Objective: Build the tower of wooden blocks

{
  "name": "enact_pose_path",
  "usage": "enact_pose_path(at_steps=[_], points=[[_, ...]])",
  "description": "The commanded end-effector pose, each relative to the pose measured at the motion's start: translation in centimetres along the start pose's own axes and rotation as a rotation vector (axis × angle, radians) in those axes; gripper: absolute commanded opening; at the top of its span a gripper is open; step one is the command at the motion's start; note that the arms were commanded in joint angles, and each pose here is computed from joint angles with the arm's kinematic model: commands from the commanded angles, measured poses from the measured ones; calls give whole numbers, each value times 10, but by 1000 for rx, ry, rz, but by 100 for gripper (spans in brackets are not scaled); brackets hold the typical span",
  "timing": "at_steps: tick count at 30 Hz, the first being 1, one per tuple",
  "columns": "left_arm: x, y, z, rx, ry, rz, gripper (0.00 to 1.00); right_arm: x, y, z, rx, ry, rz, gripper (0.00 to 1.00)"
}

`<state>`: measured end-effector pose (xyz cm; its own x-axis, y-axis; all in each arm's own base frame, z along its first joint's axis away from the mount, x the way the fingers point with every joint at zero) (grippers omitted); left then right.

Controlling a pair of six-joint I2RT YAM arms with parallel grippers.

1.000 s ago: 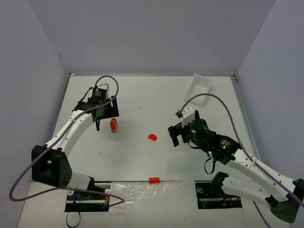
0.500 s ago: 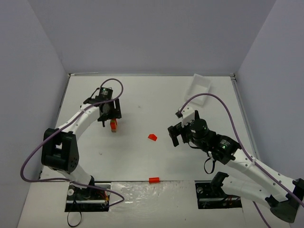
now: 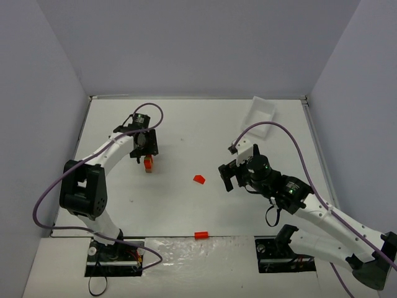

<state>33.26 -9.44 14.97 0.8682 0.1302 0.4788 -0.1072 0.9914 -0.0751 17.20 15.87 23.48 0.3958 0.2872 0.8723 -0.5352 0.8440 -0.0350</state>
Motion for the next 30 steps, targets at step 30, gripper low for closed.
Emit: enact_pose_path(at_steps=[30], points=[[7, -10, 5, 21, -20, -24, 41, 16, 2, -7, 3, -47, -13, 100]])
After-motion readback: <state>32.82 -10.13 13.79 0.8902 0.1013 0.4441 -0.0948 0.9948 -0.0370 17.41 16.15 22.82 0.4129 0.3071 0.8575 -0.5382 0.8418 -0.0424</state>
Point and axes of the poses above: each gripper's point midway between its finger pads, its own z axis back along the fingers, its own y axis along the line the jaws close on, x = y × z, the point moved 7 cm from there along z, back along the fingers, and after that the axes turned 2 degrees about -z, right-handed, at the moved point
